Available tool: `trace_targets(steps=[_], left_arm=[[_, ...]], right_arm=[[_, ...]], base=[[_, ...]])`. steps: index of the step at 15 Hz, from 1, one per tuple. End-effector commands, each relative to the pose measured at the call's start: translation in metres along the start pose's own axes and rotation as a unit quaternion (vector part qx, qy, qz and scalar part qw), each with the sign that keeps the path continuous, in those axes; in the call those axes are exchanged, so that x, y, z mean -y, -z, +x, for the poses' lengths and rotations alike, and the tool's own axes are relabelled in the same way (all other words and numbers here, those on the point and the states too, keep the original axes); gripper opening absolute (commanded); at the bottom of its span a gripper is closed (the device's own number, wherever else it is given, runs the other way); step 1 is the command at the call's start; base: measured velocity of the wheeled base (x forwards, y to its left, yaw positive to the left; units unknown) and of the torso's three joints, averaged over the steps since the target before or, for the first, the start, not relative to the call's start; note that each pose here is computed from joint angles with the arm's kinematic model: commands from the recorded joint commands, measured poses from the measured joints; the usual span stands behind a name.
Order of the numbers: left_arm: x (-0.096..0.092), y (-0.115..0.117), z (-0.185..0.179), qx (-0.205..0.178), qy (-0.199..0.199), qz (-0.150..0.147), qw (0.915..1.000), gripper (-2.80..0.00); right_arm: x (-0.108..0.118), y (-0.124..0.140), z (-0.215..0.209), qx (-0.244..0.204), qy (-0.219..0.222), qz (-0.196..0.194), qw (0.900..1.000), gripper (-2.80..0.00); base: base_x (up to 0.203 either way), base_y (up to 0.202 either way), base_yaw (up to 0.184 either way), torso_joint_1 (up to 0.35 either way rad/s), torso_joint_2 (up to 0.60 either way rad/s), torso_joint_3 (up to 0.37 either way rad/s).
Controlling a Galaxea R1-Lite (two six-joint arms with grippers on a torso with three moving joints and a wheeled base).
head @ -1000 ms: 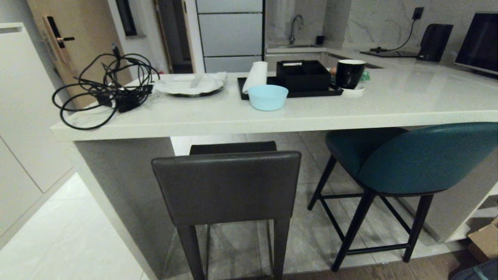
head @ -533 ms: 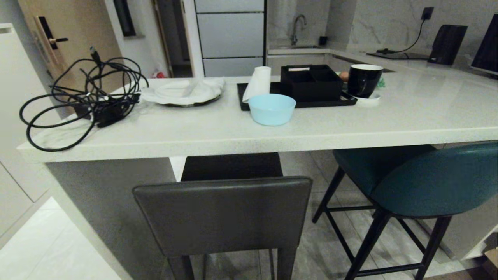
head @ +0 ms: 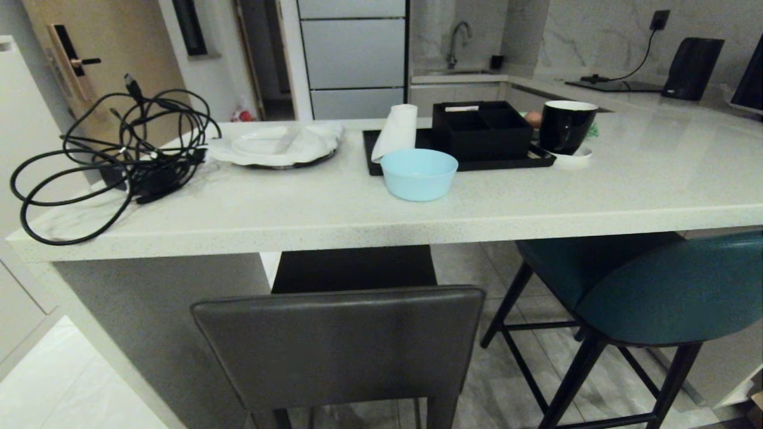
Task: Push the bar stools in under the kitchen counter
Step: Pull the gray chair out from under the dining table
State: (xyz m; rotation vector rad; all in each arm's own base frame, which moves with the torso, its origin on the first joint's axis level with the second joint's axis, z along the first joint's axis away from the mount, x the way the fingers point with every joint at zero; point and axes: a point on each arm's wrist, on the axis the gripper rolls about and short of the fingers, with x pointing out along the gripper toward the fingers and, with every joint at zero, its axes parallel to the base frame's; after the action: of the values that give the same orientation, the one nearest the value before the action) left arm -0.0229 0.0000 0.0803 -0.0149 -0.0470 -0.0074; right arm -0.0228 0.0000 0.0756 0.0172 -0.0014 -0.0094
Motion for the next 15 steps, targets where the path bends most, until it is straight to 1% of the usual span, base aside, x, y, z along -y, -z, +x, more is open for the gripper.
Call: trace_targets(steps=[1, 4, 5, 6, 9, 10, 11, 12, 13, 14, 15], left_arm=[[0.000, 0.005, 0.001, -0.008, -0.001, 0.000, 1.0000, -2.80], [0.000, 0.005, 0.001, -0.008, 0.000, -0.001, 1.0000, -2.80], [0.000, 0.005, 0.001, -0.008, -0.001, 0.000, 1.0000, -2.27], [0.000, 0.005, 0.001, -0.008, -0.001, -0.001, 1.0000, 0.00], [0.000, 0.005, 0.001, -0.008, 0.000, -0.002, 1.0000, 0.00], [0.000, 0.005, 0.001, -0.008, 0.000, 0.002, 1.0000, 0.00], [0.000, 0.005, 0.001, -0.006, 0.003, 0.018, 0.9998, 0.00], [0.001, -0.003, 0.000, 0.018, 0.014, 0.031, 0.9993, 0.00], [0.003, -0.021, -0.005, 0.057, 0.050, 0.022, 0.9969, 0.00], [0.005, -0.042, -0.011, 0.080, 0.104, 0.004, 0.9914, 0.00], [0.007, -0.055, -0.012, 0.067, 0.142, -0.012, 0.9875, 0.00]], right_arm=[[0.000, 0.000, 0.000, 0.001, 0.000, 0.001, 1.000, -2.80], [0.000, 0.000, 0.000, 0.000, 0.000, 0.001, 1.000, -2.80], [0.000, 0.000, 0.000, 0.000, 0.000, 0.001, 1.000, -2.28], [0.000, 0.000, 0.000, 0.001, 0.000, 0.001, 1.000, 0.00], [0.000, 0.000, 0.000, 0.001, 0.000, 0.000, 1.000, 0.00], [0.000, 0.000, 0.000, 0.002, -0.001, -0.004, 1.000, 0.00], [0.000, -0.001, 0.000, 0.004, -0.007, -0.021, 1.000, 0.00], [-0.001, -0.010, -0.003, 0.016, -0.018, -0.030, 0.999, 0.00], [-0.002, -0.028, -0.005, 0.031, -0.034, -0.031, 0.998, 0.00], [-0.003, -0.045, -0.003, 0.026, -0.047, -0.031, 0.998, 0.00], [-0.003, -0.061, 0.002, 0.013, -0.062, -0.030, 0.998, 0.00]], base=[[0.000, 0.000, 0.000, 0.000, 0.00, 0.000], [0.000, 0.000, 0.000, 0.000, 0.00, 0.000], [0.000, 0.000, 0.000, 0.000, 0.00, 0.000], [0.000, 0.000, 0.000, 0.000, 0.00, 0.000], [0.000, 0.000, 0.000, 0.000, 0.00, 0.000], [0.000, 0.000, 0.000, 0.000, 0.00, 0.000], [0.000, 0.000, 0.000, 0.000, 0.00, 0.000], [0.000, 0.000, 0.000, 0.000, 0.00, 0.000], [0.000, 0.000, 0.000, 0.000, 0.00, 0.000], [0.000, 0.000, 0.000, 0.000, 0.00, 0.000], [0.000, 0.000, 0.000, 0.000, 0.00, 0.000]])
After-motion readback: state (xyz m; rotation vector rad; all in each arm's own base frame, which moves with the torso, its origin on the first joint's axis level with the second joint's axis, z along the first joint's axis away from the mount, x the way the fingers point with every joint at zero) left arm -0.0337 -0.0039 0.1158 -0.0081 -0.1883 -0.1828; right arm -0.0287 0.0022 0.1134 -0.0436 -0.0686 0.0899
